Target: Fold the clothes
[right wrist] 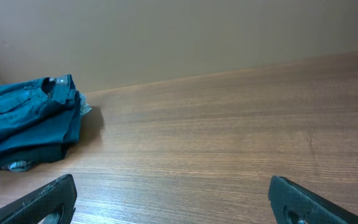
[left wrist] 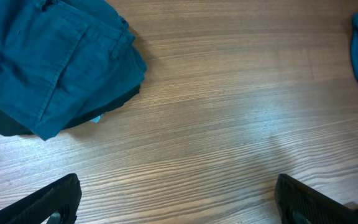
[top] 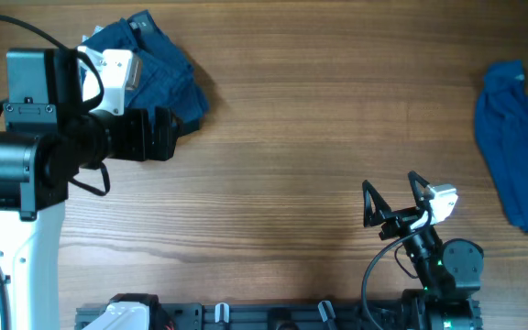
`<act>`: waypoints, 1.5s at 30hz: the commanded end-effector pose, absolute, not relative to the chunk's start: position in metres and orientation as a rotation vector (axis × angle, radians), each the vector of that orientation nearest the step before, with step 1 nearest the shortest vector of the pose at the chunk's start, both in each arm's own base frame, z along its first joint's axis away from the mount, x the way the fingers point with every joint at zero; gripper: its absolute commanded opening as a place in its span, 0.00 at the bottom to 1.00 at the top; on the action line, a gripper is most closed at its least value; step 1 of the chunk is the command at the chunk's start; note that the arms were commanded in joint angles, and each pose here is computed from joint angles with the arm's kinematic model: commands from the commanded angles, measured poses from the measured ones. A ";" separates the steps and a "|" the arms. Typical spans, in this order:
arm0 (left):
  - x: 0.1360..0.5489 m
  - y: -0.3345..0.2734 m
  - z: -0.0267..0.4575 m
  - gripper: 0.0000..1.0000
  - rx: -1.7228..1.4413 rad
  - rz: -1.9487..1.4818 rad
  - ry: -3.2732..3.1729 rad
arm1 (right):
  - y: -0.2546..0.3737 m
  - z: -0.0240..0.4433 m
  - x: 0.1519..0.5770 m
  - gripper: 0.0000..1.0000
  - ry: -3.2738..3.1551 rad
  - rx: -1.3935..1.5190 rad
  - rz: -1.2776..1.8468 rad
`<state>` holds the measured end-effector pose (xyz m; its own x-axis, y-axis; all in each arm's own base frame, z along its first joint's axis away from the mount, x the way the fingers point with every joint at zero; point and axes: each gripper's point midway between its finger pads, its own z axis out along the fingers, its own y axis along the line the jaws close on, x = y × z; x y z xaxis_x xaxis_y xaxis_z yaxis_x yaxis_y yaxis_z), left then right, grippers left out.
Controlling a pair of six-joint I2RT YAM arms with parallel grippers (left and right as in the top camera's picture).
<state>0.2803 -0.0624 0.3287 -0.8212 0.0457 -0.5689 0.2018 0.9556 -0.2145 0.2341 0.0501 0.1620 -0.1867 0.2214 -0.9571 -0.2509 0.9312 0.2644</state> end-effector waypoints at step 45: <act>0.238 -0.024 0.160 1.00 0.155 -0.150 1.677 | 0.054 0.168 0.232 1.00 1.688 -0.038 0.447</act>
